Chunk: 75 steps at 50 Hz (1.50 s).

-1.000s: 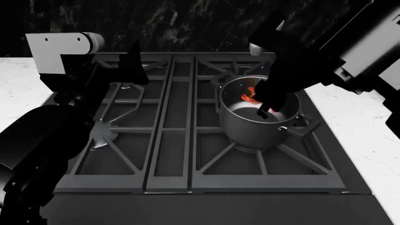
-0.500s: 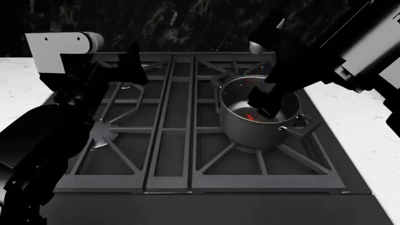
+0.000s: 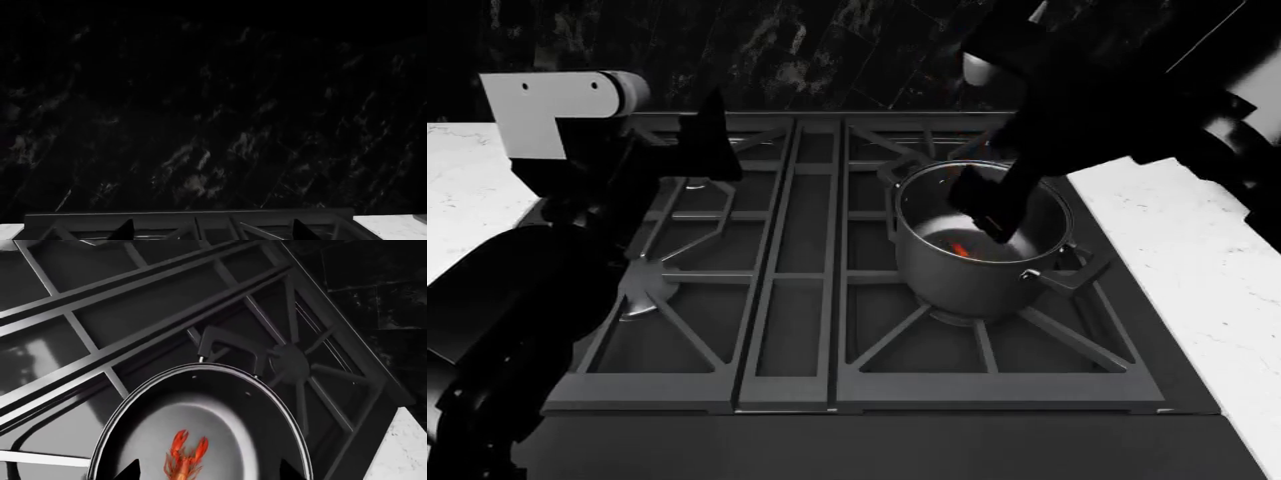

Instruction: Frozen meat rests on a plate on the counter. Retrieve the meat and place it in a pot on a burner. Then turn the burner on.

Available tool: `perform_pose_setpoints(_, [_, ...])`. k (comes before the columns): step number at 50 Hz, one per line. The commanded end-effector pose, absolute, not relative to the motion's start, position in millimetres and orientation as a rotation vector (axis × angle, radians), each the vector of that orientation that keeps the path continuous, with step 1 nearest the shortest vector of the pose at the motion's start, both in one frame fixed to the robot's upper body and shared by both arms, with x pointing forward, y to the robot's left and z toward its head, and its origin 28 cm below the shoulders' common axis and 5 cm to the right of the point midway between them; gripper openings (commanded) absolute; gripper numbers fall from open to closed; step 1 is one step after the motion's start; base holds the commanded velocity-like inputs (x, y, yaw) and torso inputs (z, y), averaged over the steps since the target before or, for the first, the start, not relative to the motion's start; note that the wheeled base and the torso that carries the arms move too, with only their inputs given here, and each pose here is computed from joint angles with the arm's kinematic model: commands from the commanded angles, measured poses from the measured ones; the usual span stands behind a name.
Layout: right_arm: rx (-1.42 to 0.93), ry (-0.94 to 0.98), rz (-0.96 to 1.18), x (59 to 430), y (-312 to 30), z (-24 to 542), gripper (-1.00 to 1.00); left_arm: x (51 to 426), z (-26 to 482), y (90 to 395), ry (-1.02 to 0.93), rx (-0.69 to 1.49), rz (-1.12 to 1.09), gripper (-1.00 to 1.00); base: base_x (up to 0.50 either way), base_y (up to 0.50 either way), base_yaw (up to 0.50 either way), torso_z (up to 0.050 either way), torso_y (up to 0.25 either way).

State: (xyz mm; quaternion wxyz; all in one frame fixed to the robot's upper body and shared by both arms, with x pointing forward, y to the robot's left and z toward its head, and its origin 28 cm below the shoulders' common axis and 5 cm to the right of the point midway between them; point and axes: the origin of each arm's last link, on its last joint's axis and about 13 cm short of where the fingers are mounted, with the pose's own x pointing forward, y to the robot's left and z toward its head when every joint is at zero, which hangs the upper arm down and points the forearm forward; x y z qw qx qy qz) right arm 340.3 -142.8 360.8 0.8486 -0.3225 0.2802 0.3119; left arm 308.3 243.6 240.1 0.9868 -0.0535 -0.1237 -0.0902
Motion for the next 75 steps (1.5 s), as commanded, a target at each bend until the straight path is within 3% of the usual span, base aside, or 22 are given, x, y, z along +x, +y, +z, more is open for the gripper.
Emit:
perform_pose_setpoints(1, [-0.667, 0.523, 0.632, 320.7, -143.8, 365.9, 1.00, 305.3, 242.5, 242.6, -0.289, -0.066, -0.175, 1.00, 0.00, 0.00, 0.00, 0.000, 0.000])
perform_pose_setpoints(17, [-0.600, 0.301, 0.577, 276.1, -142.4, 338.2, 1.00, 284.2, 252.6, 232.7, -0.325, -0.033, -0.242, 1.00, 0.00, 0.00, 0.00, 0.000, 0.000])
perform_pose_setpoints(30, [-0.403, 0.122, 0.375, 250.5, -134.4, 326.0, 1.00, 274.1, 251.8, 230.5, -0.326, -0.037, -0.292, 1.00, 0.00, 0.00, 0.00, 0.000, 0.000])
perform_pose_setpoints(45, [-0.262, 0.021, 0.204, 247.5, -135.4, 305.6, 1.00, 279.4, 246.9, 232.5, -0.300, -0.072, -0.253, 1.00, 0.00, 0.00, 0.00, 0.000, 0.000])
perform_pose_setpoints(63, [-0.144, -0.064, 0.244, 254.8, -132.1, 300.4, 1.00, 285.3, 243.3, 233.1, -0.287, -0.071, -0.250, 1.00, -0.01, 0.00, 0.00, 0.000, 0.000])
perform_pose_setpoints(75, [-0.137, -0.056, 0.239, 252.4, -131.5, 299.8, 1.00, 285.6, 242.8, 233.5, -0.288, -0.075, -0.251, 1.00, -0.49, 0.00, 0.00, 0.000, 0.000])
